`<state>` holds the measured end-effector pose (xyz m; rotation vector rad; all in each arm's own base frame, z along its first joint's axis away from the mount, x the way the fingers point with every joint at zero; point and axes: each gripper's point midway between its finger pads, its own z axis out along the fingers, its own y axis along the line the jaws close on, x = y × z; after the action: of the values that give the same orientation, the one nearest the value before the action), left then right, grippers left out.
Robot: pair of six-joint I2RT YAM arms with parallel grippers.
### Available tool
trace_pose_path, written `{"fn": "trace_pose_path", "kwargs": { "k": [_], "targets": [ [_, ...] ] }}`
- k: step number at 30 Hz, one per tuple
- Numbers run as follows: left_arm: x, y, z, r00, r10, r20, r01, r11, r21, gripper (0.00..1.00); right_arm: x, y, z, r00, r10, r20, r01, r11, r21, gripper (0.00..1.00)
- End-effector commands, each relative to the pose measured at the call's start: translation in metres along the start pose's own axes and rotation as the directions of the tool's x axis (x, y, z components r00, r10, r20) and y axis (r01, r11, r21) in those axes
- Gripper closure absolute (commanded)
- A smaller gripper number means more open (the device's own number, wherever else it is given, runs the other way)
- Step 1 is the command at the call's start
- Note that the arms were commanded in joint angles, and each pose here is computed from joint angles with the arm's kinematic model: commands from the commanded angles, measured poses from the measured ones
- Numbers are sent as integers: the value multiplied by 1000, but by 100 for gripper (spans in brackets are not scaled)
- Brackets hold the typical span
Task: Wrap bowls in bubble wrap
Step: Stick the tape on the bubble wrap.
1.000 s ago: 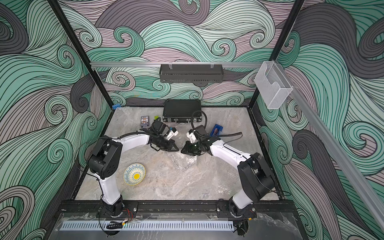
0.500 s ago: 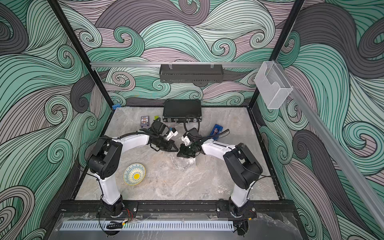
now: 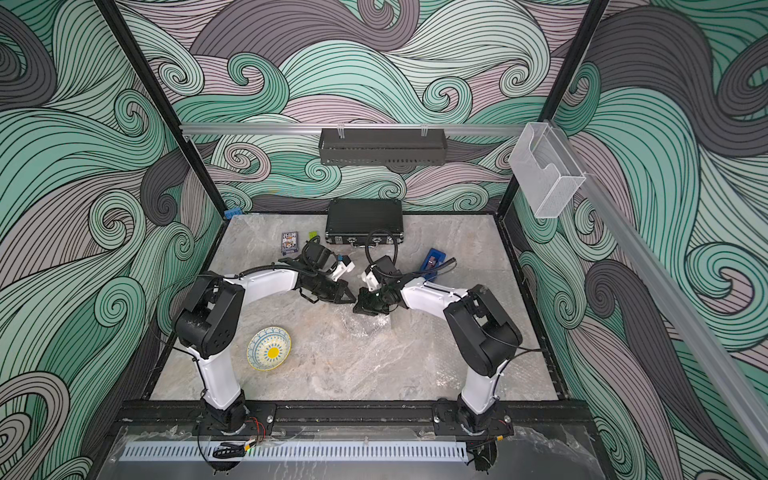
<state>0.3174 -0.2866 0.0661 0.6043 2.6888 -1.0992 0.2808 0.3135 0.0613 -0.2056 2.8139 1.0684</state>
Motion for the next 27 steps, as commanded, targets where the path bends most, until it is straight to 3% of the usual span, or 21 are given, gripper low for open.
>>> {"fn": "trace_pose_path", "kwargs": {
  "k": [1, 4, 8, 12, 21, 25, 27],
  "targets": [
    [-8, -17, -19, 999, -11, 31, 10, 1000, 6, 88, 1, -25, 4, 1000, 12, 16, -14, 995, 102, 100],
    [-13, -13, -28, 997, -33, 67, 35, 999, -21, 65, 2, -24, 3, 1000, 11, 16, -13, 995, 99, 100],
    [-17, -17, -41, 992, -37, 120, 40, 999, -21, 49, 3, -24, 2, 1000, 9, 13, -11, 995, 98, 100],
    [-11, -20, -45, 993, -25, 119, 27, 999, -16, 47, 4, -24, 2, 1000, 11, 7, -12, 995, 95, 100],
    [15, -3, -20, 998, -52, 33, 53, 999, -10, 39, 5, -20, 0, 1000, 6, 8, -6, 997, 83, 100],
    [20, 0, -10, 998, -67, 1, 67, 998, 1, 43, 5, -20, 0, 1000, 6, 6, -7, 997, 82, 100],
    [21, 0, -7, 997, -72, -6, 72, 997, 7, 50, 5, -19, -1, 1000, 6, 5, -7, 997, 80, 100]
  ]
}}
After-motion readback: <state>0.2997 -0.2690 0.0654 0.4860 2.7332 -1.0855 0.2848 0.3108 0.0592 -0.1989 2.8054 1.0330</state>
